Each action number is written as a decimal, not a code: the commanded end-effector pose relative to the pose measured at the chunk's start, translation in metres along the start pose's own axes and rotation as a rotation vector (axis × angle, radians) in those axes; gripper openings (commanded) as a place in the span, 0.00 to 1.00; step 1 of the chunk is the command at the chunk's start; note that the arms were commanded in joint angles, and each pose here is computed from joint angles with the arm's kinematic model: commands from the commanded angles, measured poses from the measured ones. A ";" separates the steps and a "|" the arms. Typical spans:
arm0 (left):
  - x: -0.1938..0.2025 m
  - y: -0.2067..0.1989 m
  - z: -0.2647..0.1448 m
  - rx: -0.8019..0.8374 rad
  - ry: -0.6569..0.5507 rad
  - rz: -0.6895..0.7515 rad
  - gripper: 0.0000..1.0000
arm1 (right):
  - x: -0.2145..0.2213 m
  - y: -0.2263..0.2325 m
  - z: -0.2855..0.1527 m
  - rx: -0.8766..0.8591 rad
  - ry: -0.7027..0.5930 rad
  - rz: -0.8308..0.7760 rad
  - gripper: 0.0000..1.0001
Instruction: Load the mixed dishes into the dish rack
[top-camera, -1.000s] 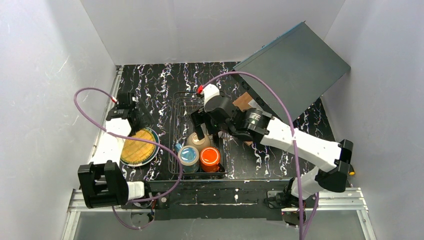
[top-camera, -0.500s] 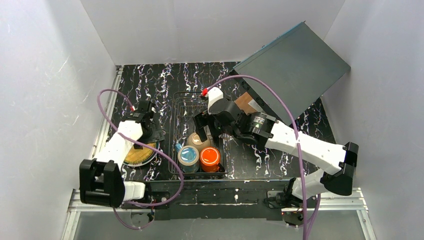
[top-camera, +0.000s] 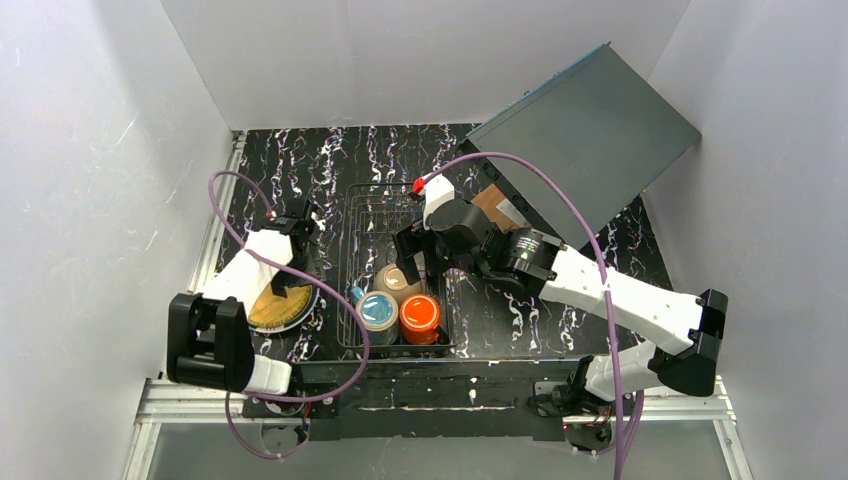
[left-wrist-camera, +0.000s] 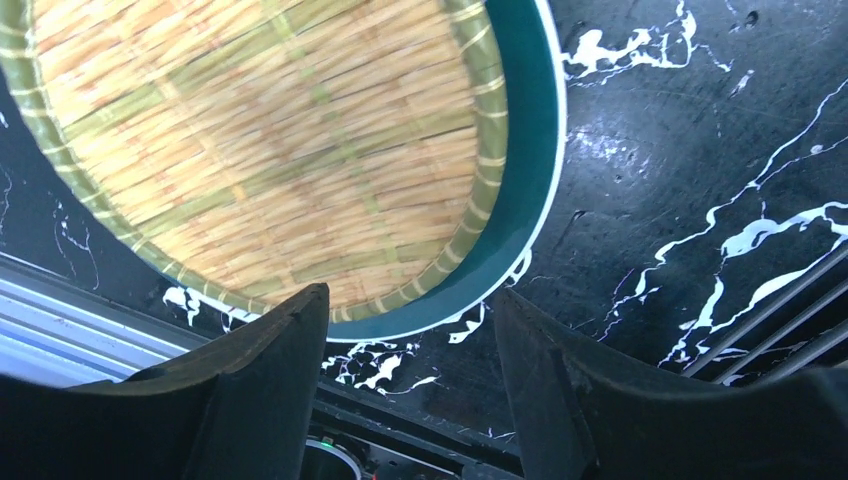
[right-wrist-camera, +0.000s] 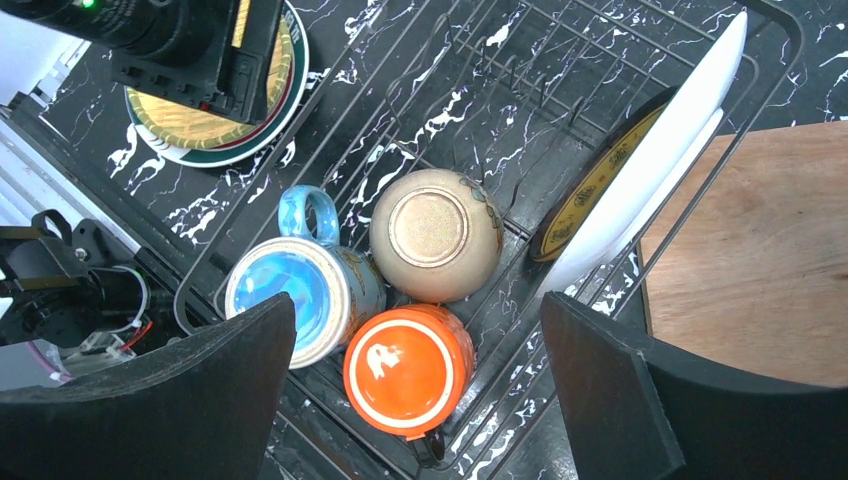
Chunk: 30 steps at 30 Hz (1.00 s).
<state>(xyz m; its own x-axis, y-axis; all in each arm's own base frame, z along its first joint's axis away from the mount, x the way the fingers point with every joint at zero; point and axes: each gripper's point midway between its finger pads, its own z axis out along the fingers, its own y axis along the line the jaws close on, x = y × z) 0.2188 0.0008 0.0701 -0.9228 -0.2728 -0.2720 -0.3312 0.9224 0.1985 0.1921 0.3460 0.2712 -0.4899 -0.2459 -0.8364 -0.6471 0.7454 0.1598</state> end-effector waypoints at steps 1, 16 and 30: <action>-0.010 -0.008 0.001 0.010 0.027 0.052 0.59 | -0.015 0.004 -0.008 -0.036 -0.064 0.033 1.00; -0.007 -0.002 0.020 -0.125 0.097 0.139 0.49 | -0.009 -0.005 -0.011 -0.025 -0.066 0.054 1.00; -0.008 0.002 0.030 -0.264 0.162 0.213 0.42 | -0.008 -0.004 -0.008 -0.036 -0.062 0.063 1.00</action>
<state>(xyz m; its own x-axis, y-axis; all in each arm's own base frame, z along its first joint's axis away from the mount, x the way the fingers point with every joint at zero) 0.2305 0.0085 0.0396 -0.9862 -0.1522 -0.0648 -0.1653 0.8892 0.4265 0.1910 0.3358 0.2682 -0.5074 -0.2111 -0.8355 -0.6343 0.7478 0.1962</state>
